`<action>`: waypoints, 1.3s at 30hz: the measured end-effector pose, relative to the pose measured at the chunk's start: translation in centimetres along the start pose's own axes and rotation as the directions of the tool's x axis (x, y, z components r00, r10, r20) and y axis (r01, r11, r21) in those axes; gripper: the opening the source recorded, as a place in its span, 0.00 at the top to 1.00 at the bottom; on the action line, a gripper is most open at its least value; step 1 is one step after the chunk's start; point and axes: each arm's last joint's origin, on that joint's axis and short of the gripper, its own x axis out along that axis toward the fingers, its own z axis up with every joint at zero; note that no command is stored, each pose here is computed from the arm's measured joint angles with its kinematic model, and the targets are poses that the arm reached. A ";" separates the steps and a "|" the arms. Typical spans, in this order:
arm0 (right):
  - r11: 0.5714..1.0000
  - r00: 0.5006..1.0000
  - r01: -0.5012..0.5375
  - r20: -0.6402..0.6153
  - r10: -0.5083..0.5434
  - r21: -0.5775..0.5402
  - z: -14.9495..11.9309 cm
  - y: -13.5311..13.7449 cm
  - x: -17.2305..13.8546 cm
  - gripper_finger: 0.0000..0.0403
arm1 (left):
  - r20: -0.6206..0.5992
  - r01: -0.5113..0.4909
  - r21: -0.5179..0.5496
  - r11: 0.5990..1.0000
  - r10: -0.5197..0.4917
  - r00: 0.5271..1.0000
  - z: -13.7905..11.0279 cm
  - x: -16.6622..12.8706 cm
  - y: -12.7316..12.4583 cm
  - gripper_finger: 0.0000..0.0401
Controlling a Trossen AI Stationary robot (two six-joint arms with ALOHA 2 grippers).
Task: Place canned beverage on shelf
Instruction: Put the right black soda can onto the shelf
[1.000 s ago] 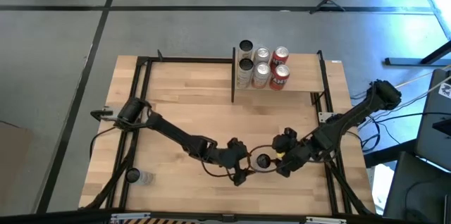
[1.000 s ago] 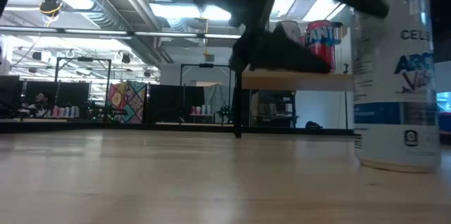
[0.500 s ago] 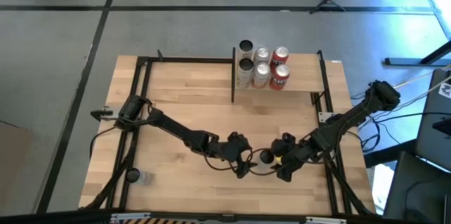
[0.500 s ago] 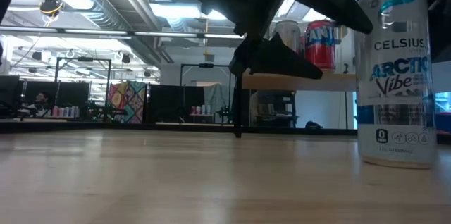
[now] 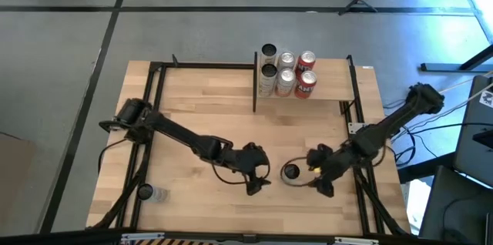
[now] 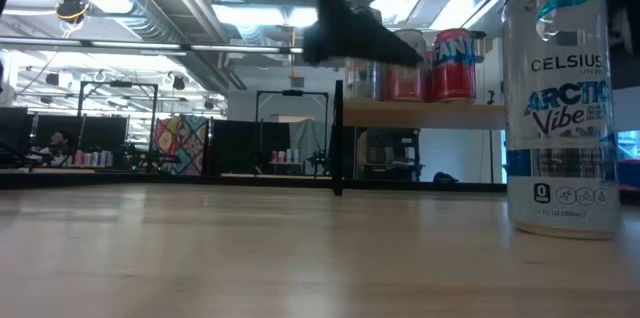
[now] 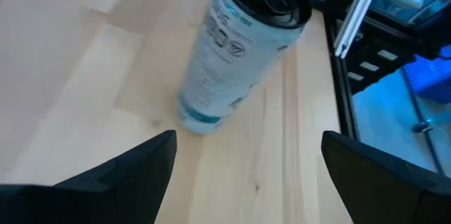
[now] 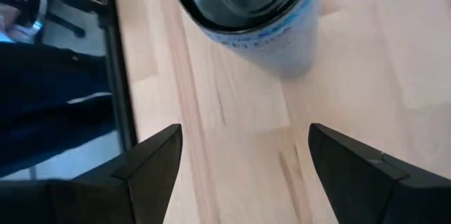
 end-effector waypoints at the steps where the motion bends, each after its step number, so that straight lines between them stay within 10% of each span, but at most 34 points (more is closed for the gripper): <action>1: 1.000 1.000 -0.011 0.018 0.011 0.003 0.0 -0.1 -0.7 0.25 | -0.003 -0.008 0.007 1.000 0.008 1.000 0.3 -0.6 0.0 0.13; 19: 0.994 0.895 -0.059 0.436 0.095 -0.094 1.6 0.5 -4.9 0.25 | -0.002 -0.024 0.023 0.999 0.024 1.000 3.0 -8.0 -0.8 0.13; 39: 0.963 0.926 0.151 0.373 -0.059 -0.222 2.4 1.4 1.4 0.25 | -0.047 0.009 0.023 1.000 -0.008 0.999 2.8 -8.0 -0.9 0.13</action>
